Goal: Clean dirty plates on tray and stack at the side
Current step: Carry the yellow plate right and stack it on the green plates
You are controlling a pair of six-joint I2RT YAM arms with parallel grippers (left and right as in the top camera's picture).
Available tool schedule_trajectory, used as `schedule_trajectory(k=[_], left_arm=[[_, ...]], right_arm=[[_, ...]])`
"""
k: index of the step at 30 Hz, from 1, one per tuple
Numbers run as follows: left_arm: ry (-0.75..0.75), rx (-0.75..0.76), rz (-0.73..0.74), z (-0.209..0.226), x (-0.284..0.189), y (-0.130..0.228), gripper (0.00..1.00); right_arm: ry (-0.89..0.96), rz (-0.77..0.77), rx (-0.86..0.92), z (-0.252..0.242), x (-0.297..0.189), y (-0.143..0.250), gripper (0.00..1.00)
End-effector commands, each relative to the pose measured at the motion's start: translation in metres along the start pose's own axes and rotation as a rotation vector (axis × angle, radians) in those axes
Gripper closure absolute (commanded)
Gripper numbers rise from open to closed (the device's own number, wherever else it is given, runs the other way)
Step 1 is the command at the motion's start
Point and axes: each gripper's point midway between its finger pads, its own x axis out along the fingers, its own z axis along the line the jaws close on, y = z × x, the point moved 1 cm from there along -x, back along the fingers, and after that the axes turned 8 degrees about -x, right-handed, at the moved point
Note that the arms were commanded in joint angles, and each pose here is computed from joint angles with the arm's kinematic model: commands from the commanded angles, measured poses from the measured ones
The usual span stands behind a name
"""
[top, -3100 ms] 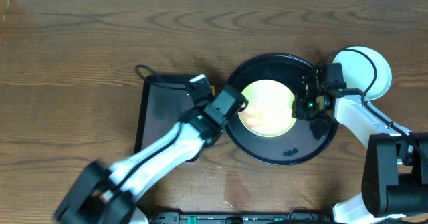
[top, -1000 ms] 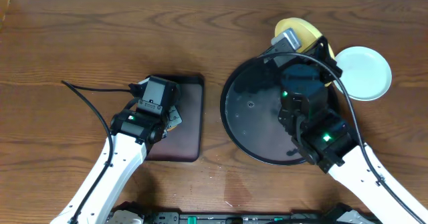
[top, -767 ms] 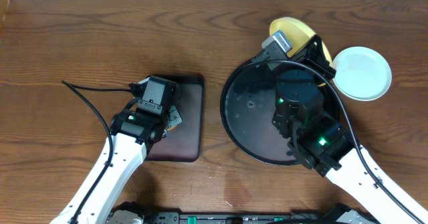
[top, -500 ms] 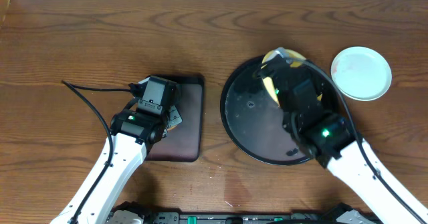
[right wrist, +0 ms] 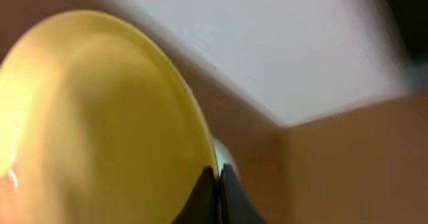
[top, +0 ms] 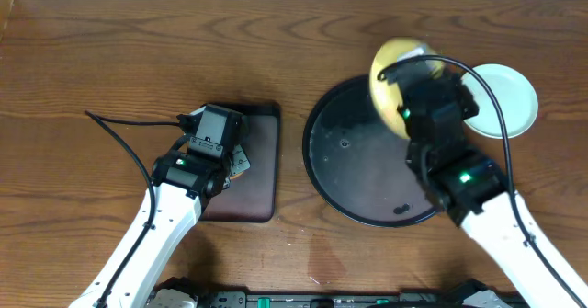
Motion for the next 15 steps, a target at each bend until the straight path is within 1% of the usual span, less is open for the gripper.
schedule_trajectory(k=[1, 4, 7, 9, 13, 15], left_arm=[[-0.008, 0.007, 0.006, 0.003, 0.002, 0.001, 0.92], [-0.014, 0.009, 0.011, 0.004, 0.002, 0.002, 0.93], [-0.016, 0.009, 0.013, 0.004, 0.002, 0.003, 0.92], [-0.016, 0.009, 0.013, 0.004, 0.002, 0.003, 0.93], [-0.017, 0.010, 0.014, 0.005, 0.002, 0.003, 0.92], [-0.016, 0.009, 0.013, 0.004, 0.002, 0.003, 0.93]], right_arm=[[-0.337, -0.007, 0.158, 0.057, 0.027, 0.010, 0.99], [-0.241, 0.100, 0.459, 0.029, 0.046, 0.036, 0.99], [-0.156, 0.123, 0.703, -0.010, 0.058, 0.059, 0.99], [-0.120, 0.142, 0.853, -0.033, 0.067, 0.081, 0.99], [-0.039, 0.236, 1.141, -0.071, 0.082, 0.149, 0.99], [-0.029, 0.279, 1.223, -0.078, 0.089, 0.178, 0.99]])
